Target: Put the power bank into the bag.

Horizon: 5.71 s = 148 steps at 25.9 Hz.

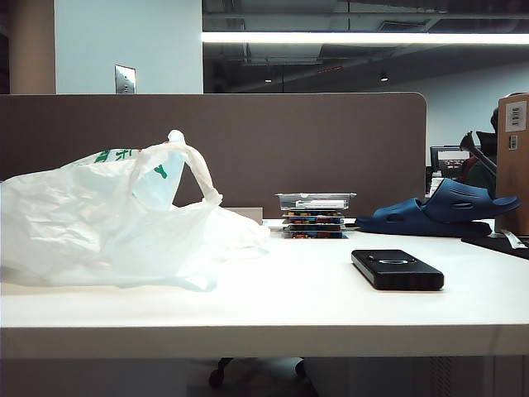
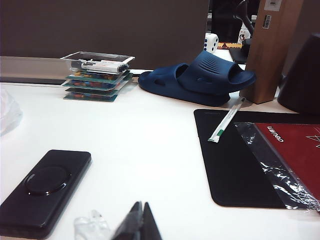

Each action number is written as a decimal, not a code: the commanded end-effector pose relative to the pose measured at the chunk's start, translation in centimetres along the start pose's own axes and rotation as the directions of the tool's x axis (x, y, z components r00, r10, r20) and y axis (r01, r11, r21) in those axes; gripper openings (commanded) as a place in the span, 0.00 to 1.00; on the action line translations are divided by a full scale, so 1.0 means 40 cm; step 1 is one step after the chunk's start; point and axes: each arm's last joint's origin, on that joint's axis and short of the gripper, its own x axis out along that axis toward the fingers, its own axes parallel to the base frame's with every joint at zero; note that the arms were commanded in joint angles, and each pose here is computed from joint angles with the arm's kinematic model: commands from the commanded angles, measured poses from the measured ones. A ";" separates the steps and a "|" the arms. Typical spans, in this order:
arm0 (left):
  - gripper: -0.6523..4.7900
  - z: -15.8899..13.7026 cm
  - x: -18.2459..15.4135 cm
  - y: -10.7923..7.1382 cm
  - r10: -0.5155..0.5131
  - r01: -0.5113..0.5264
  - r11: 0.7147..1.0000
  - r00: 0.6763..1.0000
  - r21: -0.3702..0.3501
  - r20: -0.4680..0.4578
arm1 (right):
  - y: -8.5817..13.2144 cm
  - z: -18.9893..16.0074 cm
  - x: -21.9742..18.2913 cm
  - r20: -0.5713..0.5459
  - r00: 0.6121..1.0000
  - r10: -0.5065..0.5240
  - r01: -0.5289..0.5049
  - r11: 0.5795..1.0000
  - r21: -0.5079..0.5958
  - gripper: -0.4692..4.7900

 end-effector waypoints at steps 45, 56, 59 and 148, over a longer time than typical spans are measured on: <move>0.11 -0.009 -0.011 -0.037 -0.501 0.498 0.864 0.865 -0.072 -0.025 | 0.005 0.641 0.073 -0.360 0.893 0.269 -0.228 0.962 0.153 0.07; 0.11 -0.009 -0.011 -0.037 -0.501 0.498 0.864 0.865 -0.073 -0.027 | 0.148 0.607 0.297 -0.584 0.683 0.439 -0.407 0.892 0.194 0.24; 0.11 -0.010 -0.011 -0.037 -0.501 0.498 0.864 0.865 -0.074 -0.028 | 0.195 0.543 0.381 -0.667 0.626 0.404 -0.354 0.909 0.218 0.44; 0.11 0.006 -0.010 -0.036 -0.492 0.492 0.869 0.870 -0.043 0.023 | 0.343 0.020 0.682 -0.965 0.260 0.031 0.086 0.995 0.055 0.58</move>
